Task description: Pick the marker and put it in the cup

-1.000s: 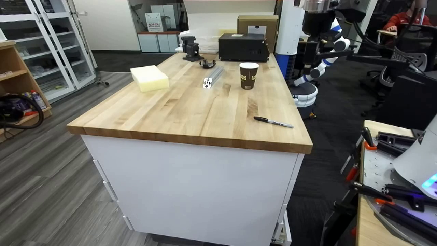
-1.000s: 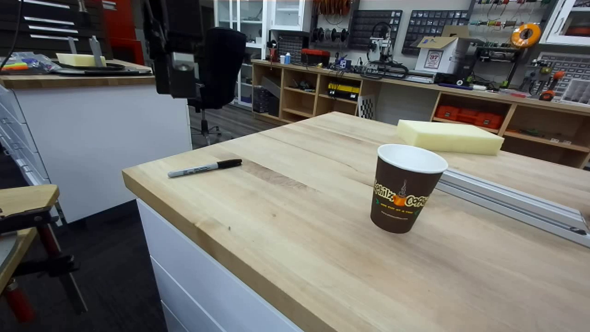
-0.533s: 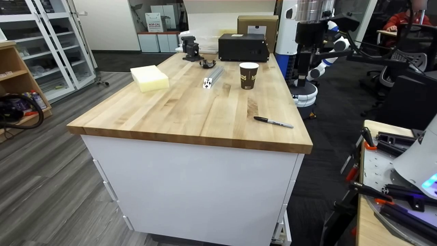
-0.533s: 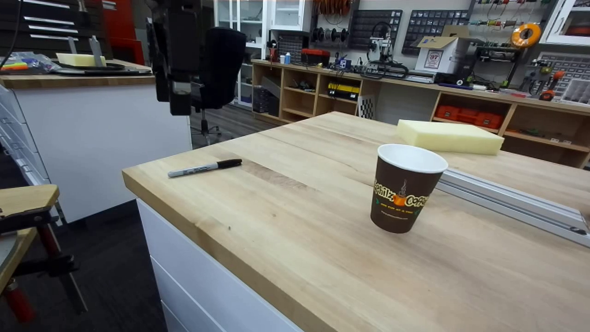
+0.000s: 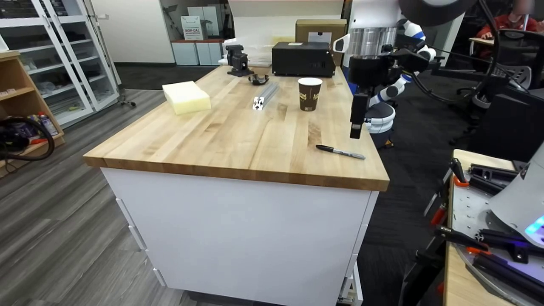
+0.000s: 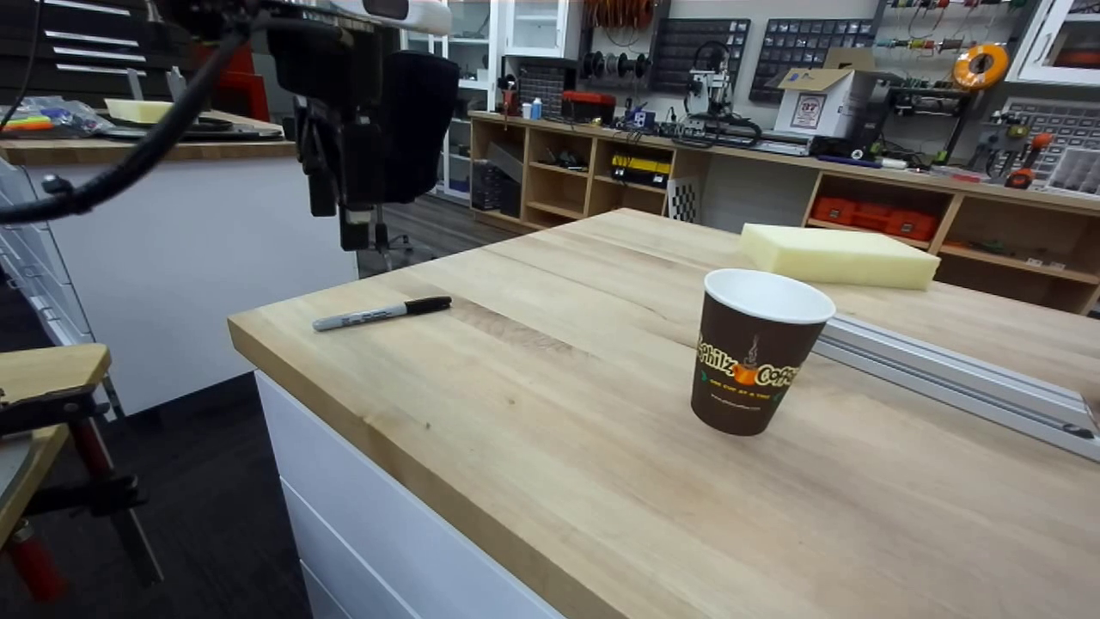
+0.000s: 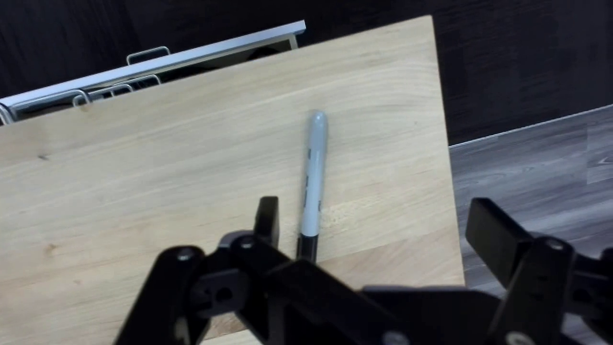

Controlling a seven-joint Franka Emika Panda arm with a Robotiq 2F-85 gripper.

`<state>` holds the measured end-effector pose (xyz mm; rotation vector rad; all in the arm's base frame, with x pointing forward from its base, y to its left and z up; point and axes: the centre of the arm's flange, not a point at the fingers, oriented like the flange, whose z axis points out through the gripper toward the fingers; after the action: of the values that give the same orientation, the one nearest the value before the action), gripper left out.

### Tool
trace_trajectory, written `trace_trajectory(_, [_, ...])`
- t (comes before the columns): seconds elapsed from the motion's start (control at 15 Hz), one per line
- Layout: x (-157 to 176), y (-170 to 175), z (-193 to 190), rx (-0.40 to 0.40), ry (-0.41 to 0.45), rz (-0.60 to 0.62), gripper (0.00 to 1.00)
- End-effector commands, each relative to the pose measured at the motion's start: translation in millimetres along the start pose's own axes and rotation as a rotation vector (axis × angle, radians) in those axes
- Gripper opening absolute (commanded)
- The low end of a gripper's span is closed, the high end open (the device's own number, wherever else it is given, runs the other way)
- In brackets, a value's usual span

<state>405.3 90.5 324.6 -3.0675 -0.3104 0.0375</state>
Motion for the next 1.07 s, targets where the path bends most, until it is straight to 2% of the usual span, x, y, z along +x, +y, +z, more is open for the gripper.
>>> trace_trajectory(0.0, [7.5,-19.5,27.4,-0.001,0.028,-0.050,1.00])
trace_trajectory(0.13, [7.9,-25.8,38.7,-0.005,0.035,-0.070,0.99])
trace_trajectory(0.2, [8.0,-29.8,43.7,-0.002,0.041,-0.075,0.74])
trace_trajectory(0.33, [8.0,-36.1,53.7,-0.011,0.048,-0.083,0.68])
trace_trajectory(0.53, [9.0,-44.7,68.8,-0.028,0.057,-0.101,0.48])
trace_trajectory(0.6, [8.3,-47.0,74.3,-0.038,0.058,-0.108,0.65])
trace_trajectory(0.67, [8.7,-48.8,77.6,-0.042,0.059,-0.113,0.87])
trace_trajectory(0.73, [8.9,-50.4,78.3,-0.045,0.057,-0.122,0.88])
trace_trajectory(0.87, [10.7,-52.3,77.3,-0.058,0.054,-0.136,0.97])
trace_trajectory(1.0, [11.5,-50.8,75.3,-0.074,0.055,-0.136,1.00])
